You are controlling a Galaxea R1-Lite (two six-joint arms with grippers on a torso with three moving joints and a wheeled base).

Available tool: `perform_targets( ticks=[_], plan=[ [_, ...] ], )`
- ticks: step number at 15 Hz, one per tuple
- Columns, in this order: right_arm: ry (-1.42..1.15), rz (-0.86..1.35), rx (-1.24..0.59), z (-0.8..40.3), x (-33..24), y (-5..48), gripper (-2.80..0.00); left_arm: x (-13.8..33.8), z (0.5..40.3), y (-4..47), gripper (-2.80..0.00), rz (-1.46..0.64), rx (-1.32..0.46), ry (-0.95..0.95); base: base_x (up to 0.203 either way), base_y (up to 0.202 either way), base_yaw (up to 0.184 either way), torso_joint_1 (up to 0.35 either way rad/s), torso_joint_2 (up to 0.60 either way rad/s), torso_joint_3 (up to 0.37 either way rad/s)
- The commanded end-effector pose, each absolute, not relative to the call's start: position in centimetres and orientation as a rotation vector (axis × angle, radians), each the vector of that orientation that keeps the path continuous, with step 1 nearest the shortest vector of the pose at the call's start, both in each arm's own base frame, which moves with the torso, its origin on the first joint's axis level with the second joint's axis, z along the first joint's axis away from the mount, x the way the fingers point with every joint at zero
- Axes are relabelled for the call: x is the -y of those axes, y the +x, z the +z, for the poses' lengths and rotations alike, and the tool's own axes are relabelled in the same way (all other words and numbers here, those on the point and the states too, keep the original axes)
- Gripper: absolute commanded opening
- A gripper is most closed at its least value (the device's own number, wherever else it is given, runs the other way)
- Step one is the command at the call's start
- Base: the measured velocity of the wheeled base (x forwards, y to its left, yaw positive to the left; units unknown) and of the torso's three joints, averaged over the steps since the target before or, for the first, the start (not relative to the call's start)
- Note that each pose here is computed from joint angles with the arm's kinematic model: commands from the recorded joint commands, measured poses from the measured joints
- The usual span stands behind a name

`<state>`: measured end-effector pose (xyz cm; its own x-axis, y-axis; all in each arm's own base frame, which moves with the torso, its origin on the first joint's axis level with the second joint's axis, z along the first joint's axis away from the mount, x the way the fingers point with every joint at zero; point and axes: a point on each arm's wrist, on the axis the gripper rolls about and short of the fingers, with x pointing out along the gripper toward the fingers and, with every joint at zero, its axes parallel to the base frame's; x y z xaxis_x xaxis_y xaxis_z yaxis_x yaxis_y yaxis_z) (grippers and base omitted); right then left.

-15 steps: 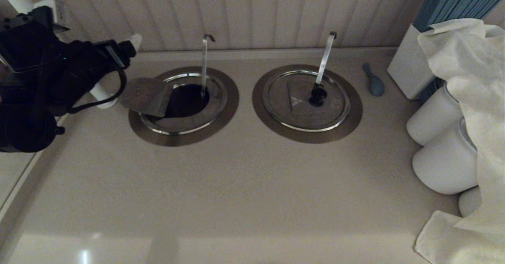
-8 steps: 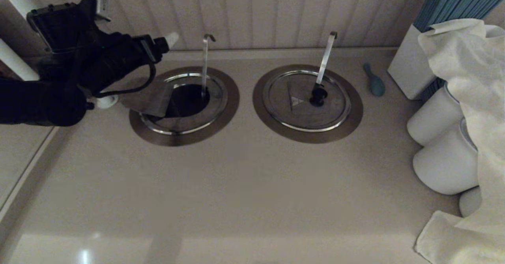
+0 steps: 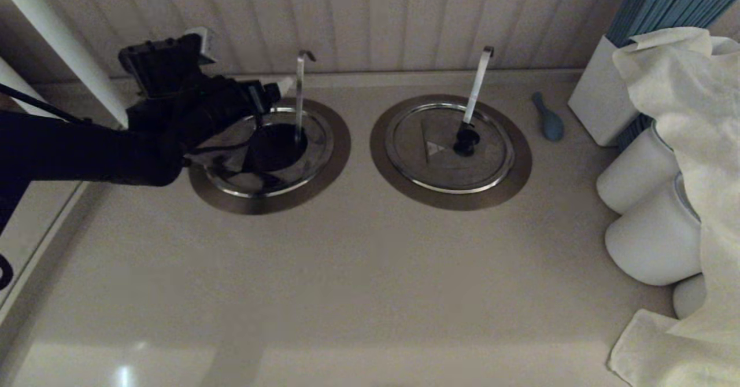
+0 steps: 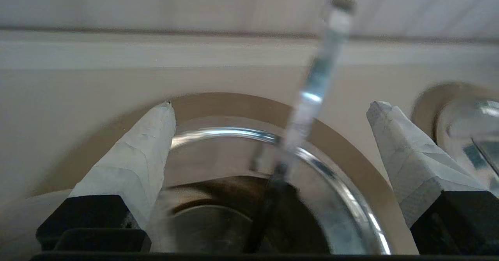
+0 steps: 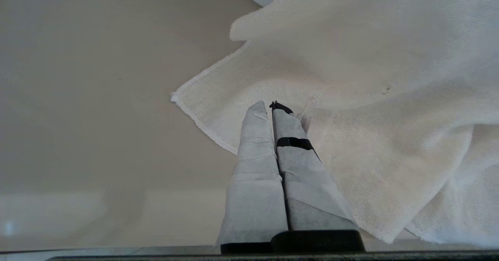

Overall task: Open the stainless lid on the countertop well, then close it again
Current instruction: Stir with a spoon

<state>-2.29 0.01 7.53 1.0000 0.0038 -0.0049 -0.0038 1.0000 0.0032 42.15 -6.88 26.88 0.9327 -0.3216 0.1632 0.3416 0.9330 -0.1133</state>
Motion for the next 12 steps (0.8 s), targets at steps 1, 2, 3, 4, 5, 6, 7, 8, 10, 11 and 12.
perform_targets(
  ticks=[1, 2, 3, 4, 5, 6, 7, 8, 10, 11, 12],
  plan=[
    [0.003, 0.005, -0.006, 7.5, 0.0, -2.3, -2.80, 7.5, 25.4, 43.5, 0.00, -0.345, 0.125, -0.143, 0.000, 0.000, 0.000, 0.000, 0.00, 0.000],
    [0.003, 0.006, -0.005, 7.5, 0.0, -2.3, -2.80, 7.8, 25.0, 44.1, 0.00, -0.345, 0.124, -0.144, 0.000, 0.000, 0.000, 0.000, 0.00, 0.000],
    [0.003, 0.005, -0.005, 7.5, 0.0, -2.3, -2.80, 8.1, 24.8, 44.5, 0.00, -0.346, 0.126, -0.146, 0.000, 0.000, 0.000, 0.000, 0.00, 0.000],
    [0.003, 0.005, -0.005, 7.5, 0.0, -2.3, -2.80, 8.4, 24.5, 44.8, 0.00, -0.346, 0.126, -0.147, 0.000, 0.000, 0.000, 0.000, 0.00, 0.000],
    [0.003, 0.005, -0.005, 7.5, 0.0, -2.3, -2.80, 8.8, 24.4, 45.0, 0.00, -0.351, 0.130, -0.149, 0.000, 0.000, 0.000, 0.000, 0.00, 0.000],
    [0.003, 0.005, -0.006, 7.5, 0.0, -2.3, -2.80, 9.0, 24.2, 45.3, 0.00, -0.350, 0.129, -0.151, 0.000, 0.000, 0.000, 0.000, 0.00, 0.000],
    [0.003, 0.006, -0.005, 7.5, 0.0, -2.3, -2.80, 9.4, 24.0, 45.5, 0.00, -0.350, 0.130, -0.153, 0.000, 0.000, 0.000, 0.000, 0.00, 0.000],
    [0.003, 0.005, -0.005, 7.5, 0.0, -2.3, -2.80, 9.7, 24.0, 45.7, 0.00, -0.349, 0.135, -0.154, 0.000, 0.000, 0.000, 0.000, 0.00, 0.000],
    [0.003, 0.005, -0.005, 7.5, 0.0, -2.3, -2.80, 10.7, 23.4, 46.1, 0.00, -0.356, 0.132, -0.156, 0.000, 0.000, 0.000, 0.000, 0.00, 0.000],
    [0.003, 0.005, -0.006, 7.5, 0.0, -2.3, -2.80, 10.9, 23.0, 46.4, 0.00, -0.354, 0.127, -0.156, 0.000, 0.000, 0.000, 0.000, 0.00, 0.000],
    [0.003, 0.005, -0.005, 7.5, 0.0, -2.3, -2.80, 11.2, 22.8, 46.7, 0.00, -0.350, 0.131, -0.156, 0.000, 0.000, 0.000, 0.000, 0.00, 0.000]
  ],
)
